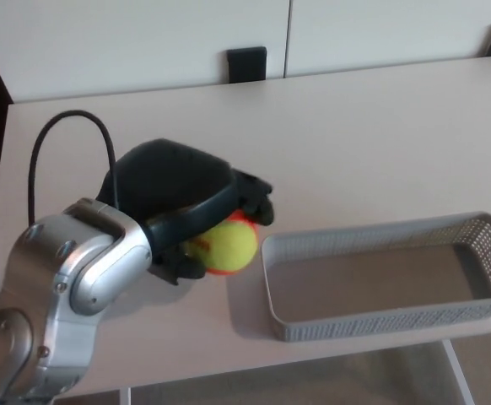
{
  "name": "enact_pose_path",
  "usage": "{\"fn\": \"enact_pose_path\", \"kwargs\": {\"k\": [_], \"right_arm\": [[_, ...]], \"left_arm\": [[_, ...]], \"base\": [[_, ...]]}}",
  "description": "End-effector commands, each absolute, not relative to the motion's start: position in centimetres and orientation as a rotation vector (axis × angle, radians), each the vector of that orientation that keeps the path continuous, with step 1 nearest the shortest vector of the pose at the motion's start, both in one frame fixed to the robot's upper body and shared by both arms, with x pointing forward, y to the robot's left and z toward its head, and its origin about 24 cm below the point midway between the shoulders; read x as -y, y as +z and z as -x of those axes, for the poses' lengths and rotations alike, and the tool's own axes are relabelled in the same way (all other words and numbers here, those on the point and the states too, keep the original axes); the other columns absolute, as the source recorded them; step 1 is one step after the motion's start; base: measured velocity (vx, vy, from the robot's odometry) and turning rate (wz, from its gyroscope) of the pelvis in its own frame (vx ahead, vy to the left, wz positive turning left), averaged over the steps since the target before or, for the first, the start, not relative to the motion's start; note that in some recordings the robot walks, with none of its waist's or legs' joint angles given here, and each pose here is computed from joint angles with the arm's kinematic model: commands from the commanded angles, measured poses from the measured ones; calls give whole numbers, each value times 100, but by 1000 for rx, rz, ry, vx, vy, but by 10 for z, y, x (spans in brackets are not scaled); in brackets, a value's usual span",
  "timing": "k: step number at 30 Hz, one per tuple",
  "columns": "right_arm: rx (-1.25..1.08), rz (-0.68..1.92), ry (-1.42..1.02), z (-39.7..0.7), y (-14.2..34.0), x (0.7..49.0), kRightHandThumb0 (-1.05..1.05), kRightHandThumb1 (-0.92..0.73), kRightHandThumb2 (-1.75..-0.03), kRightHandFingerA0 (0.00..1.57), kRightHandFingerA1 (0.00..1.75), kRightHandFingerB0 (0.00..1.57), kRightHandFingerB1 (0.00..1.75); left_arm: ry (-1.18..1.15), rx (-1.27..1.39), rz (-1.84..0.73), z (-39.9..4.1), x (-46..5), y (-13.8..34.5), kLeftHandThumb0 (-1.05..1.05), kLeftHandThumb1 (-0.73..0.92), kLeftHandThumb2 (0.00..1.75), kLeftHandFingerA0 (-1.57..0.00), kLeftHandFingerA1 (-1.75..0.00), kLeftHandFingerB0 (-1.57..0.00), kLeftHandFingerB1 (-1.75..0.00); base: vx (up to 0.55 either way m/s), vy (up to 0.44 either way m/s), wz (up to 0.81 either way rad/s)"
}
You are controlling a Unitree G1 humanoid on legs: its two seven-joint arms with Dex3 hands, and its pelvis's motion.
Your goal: The robot walk towards a table in front and uses its left hand to pickup a tennis ball on the left side and put it in a container on the right hand side
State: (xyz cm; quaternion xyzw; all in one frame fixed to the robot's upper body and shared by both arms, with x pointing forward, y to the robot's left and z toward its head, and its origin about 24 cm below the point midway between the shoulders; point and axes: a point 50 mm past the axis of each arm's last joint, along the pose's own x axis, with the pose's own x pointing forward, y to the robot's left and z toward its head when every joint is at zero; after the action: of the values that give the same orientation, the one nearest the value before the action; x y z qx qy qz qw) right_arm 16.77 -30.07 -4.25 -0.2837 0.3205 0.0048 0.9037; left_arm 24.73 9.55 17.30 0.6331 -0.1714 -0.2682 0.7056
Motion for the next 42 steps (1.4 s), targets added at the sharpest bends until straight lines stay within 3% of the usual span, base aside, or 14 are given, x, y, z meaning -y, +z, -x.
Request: {"fn": "enact_pose_path", "kwargs": {"k": [1,3,5,11,13,31,32,33,34,35,36,38,39,42], "right_arm": [[-662,606,19,-168,-41,306,-35,-67,-59,59,49,48,42],[-663,595,15,-170,-41,305,-35,-67,-59,59,48,49,41],[-664,606,24,-172,-41,303,-34,-67,-60,58,48,48,41],[-650,604,31,-176,-40,300,-34,-67,-59,59,49,49,42],[-653,603,31,-176,-40,300,-34,-67,-60,60,49,47,41],[-650,642,61,-180,-38,295,-35,-68,-59,60,48,48,41],[-648,637,62,-180,-38,295,-34,-68,-60,59,49,48,42],[-643,630,63,-178,-38,295,-34,-68,-60,59,49,48,42],[-647,630,64,-178,-38,294,-35,-67,-59,59,48,49,42],[-649,630,65,-179,-38,294,-35,-67,-59,59,48,49,42],[-650,633,68,-178,-38,294,-35,-67,-59,58,48,49,42],[-650,634,70,-178,-37,294,-35,-67,-59,58,48,49,42],[-651,638,73,-178,-37,293,-36,-67,-59,59,49,48,41],[-643,638,85,-177,-37,292,-35,-67,-59,60,49,48,42]], "left_arm": [[-579,496,-1340,-240,-87,200,-5,44,55,-96,-58,-93,-58],[-564,527,-1346,-241,-81,204,-3,43,54,-100,-58,-93,-57],[-568,525,-1350,-242,-74,205,-14,38,53,-102,-63,-92,-59],[-608,510,-1372,-250,-56,194,-7,38,51,-100,-59,-94,-59],[-624,493,-1403,-254,-48,188,-15,32,53,-97,-60,-92,-60],[-701,361,-1428,-280,-24,148,-14,36,51,-98,-55,-91,-56],[-703,367,-1422,-279,-23,147,-18,39,55,-73,-53,-67,-47],[-707,376,-1413,-277,-21,144,-18,39,55,-73,-53,-67,-47],[-720,357,-1433,-276,-21,143,-42,37,63,-24,-44,-30,-38],[-726,349,-1441,-276,-21,143,-42,37,63,-24,-44,-30,-38],[-725,342,-1435,-276,-20,142,-56,35,65,-10,-41,-17,-37],[-724,339,-1432,-276,-20,141,-56,35,65,-10,-41,-17,-37],[-724,337,-1446,-276,-20,140,-78,32,67,-4,-17,-5,-31],[-728,339,-1481,-274,-20,137,-92,34,69,-7,-2,-7,-23]], "base": [[0,0,0],[0,0,0],[0,0,0],[0,0,0],[0,0,0],[0,0,0],[0,0,0],[0,0,0],[0,0,0],[0,0,0],[0,0,0],[0,0,0],[0,0,0],[0,0,0]]}}
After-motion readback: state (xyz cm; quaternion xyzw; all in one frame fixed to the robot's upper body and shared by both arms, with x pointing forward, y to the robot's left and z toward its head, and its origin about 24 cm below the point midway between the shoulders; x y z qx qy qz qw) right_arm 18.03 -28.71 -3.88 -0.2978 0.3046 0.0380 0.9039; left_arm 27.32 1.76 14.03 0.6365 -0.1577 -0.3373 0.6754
